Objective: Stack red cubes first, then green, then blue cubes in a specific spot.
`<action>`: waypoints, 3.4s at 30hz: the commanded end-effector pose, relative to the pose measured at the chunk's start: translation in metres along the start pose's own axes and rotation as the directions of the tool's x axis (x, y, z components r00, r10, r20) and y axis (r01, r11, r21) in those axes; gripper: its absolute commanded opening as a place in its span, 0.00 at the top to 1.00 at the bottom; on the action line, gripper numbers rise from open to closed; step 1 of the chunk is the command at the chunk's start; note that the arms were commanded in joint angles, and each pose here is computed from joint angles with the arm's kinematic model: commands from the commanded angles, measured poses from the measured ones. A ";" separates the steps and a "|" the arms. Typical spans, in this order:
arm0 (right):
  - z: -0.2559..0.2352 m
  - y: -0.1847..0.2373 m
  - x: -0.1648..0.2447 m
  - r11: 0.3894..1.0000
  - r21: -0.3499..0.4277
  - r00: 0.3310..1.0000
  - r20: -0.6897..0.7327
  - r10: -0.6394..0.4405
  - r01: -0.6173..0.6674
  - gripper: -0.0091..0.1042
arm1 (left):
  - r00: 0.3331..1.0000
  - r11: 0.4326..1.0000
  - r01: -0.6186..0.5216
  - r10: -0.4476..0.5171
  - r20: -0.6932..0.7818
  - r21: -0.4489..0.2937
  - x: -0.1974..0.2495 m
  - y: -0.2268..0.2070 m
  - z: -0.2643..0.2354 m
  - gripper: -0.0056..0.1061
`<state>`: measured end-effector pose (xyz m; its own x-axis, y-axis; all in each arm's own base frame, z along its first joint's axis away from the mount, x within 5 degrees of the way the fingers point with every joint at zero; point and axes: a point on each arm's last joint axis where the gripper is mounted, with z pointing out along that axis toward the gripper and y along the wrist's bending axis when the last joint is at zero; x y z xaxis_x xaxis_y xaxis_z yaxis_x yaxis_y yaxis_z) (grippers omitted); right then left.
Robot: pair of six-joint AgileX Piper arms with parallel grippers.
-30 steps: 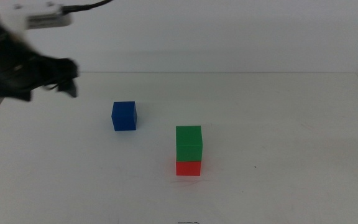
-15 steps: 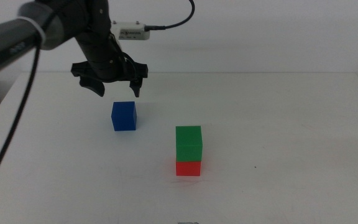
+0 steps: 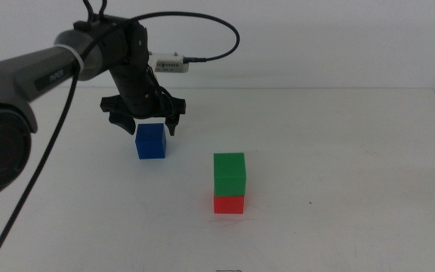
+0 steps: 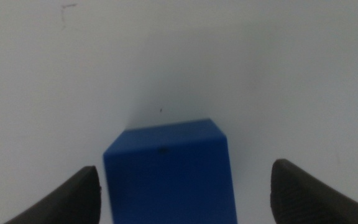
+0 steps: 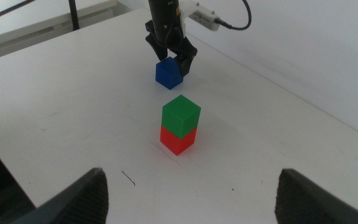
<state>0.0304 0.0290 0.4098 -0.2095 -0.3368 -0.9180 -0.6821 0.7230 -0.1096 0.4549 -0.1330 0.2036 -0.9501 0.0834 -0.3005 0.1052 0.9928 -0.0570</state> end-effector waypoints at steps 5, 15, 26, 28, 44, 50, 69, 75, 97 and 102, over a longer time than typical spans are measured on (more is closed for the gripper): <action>-0.001 -0.002 -0.011 1.000 0.023 0.997 0.071 -0.011 0.010 0.20 | 0.989 0.999 0.022 -0.027 0.145 0.033 -0.016 -0.005 -0.017 0.12; -0.001 -0.002 -0.011 1.000 0.023 0.997 0.071 -0.011 0.010 0.20 | 0.992 0.997 0.071 -0.073 0.099 0.028 -0.013 -0.004 -0.015 0.55; -0.001 -0.002 -0.011 1.000 0.023 0.997 0.071 -0.011 0.010 0.20 | 0.994 0.995 0.096 -0.096 0.058 0.011 0.001 -0.003 -0.078 0.96; -0.001 -0.002 -0.011 1.000 0.023 0.997 0.071 -0.011 0.010 0.20 | 0.991 0.993 0.119 -0.119 0.061 0.004 0.010 -0.009 -0.096 0.96; -0.001 -0.002 -0.011 1.000 0.023 0.997 0.071 -0.011 0.010 0.20 | 0.973 0.994 0.112 -0.108 0.202 -0.011 0.077 -0.139 -0.181 0.96; -0.001 -0.002 -0.011 1.000 0.023 0.997 0.071 -0.011 0.010 0.20 | 0.984 0.993 0.113 -0.116 0.133 0.027 0.082 -0.157 -0.166 0.96; -0.001 -0.002 -0.011 1.000 0.023 0.997 0.071 -0.012 0.010 0.20 | 0.983 0.987 0.147 -0.137 0.122 -0.070 0.076 -0.159 -0.133 0.96; -0.001 -0.002 -0.011 1.000 0.023 0.997 0.071 -0.012 0.010 0.20 | 0.986 0.988 0.139 -0.132 0.102 -0.062 0.077 -0.161 -0.130 0.96; -0.001 -0.002 -0.011 1.000 0.023 0.997 0.071 -0.012 0.010 0.20 | 0.994 0.995 0.089 -0.086 0.064 -0.047 0.080 -0.163 -0.130 0.96; -0.001 -0.002 -0.011 1.000 0.023 0.997 0.071 -0.012 0.010 0.20 | 0.994 0.995 0.082 -0.077 0.075 -0.060 0.080 -0.162 -0.130 0.96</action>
<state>0.0304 0.0290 0.4097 -0.2101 -0.3374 -0.9176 -0.6822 0.7229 -0.1096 0.3340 -0.2880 0.2793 -0.9394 0.0175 -0.3423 0.0306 0.9990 -0.0330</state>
